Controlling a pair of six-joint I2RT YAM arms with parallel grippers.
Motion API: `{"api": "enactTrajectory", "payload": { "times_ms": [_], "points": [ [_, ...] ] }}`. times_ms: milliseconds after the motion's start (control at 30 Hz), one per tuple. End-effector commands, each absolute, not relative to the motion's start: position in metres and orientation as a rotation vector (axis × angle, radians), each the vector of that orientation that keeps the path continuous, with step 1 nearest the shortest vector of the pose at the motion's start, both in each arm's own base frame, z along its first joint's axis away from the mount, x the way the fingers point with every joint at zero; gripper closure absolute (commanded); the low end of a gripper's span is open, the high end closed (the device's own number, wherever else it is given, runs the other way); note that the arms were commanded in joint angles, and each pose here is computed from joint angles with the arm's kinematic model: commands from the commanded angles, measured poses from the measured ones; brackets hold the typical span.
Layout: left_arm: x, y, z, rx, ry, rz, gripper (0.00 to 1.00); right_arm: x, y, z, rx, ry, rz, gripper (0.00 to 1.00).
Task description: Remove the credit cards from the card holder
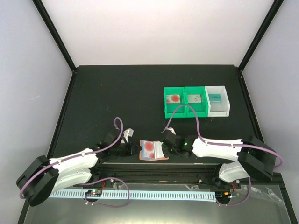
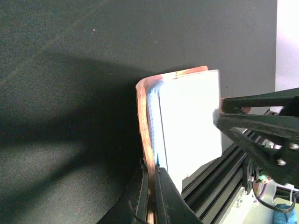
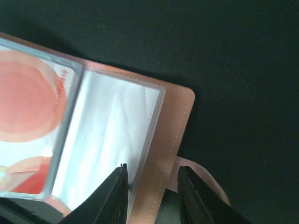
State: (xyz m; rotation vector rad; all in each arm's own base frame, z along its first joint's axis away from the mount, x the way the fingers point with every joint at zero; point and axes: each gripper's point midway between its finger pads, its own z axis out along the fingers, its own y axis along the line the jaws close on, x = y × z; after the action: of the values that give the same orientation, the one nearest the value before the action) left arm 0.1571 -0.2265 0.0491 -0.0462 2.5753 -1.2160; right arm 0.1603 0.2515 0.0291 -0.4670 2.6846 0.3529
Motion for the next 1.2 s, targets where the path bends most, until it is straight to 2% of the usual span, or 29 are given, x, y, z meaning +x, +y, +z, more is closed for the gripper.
{"api": "enactTrajectory", "payload": {
  "times_ms": [0, 233, 467, 600, 900, 1167],
  "points": [
    [0.162, -0.236, 0.064, 0.013, 2.549, -1.249, 0.98, 0.169, 0.27, 0.072, -0.466, 2.606, 0.463, 0.69],
    [0.165, -0.236, 0.068, 0.004, 2.554, -1.236, 0.98, 0.164, 0.31, 0.126, -0.517, 2.491, 0.769, 0.72],
    [0.166, -0.235, 0.064, -0.029, 2.556, -1.24, 0.99, 0.144, 0.351, 0.129, -0.598, 2.456, 1.089, 0.78],
    [0.166, -0.235, 0.062, -0.037, 2.563, -1.235, 0.98, 0.152, 0.351, 0.102, -0.573, 2.515, 1.002, 0.81],
    [0.164, -0.23, 0.051, -0.073, 2.574, -1.214, 0.98, 0.167, 0.318, 0.038, -0.48, 2.612, 0.842, 0.81],
    [0.161, -0.219, 0.033, -0.1, 2.62, -1.135, 0.98, 0.163, 0.311, 0.022, -0.425, 2.545, 1.045, 0.74]
  ]
}}
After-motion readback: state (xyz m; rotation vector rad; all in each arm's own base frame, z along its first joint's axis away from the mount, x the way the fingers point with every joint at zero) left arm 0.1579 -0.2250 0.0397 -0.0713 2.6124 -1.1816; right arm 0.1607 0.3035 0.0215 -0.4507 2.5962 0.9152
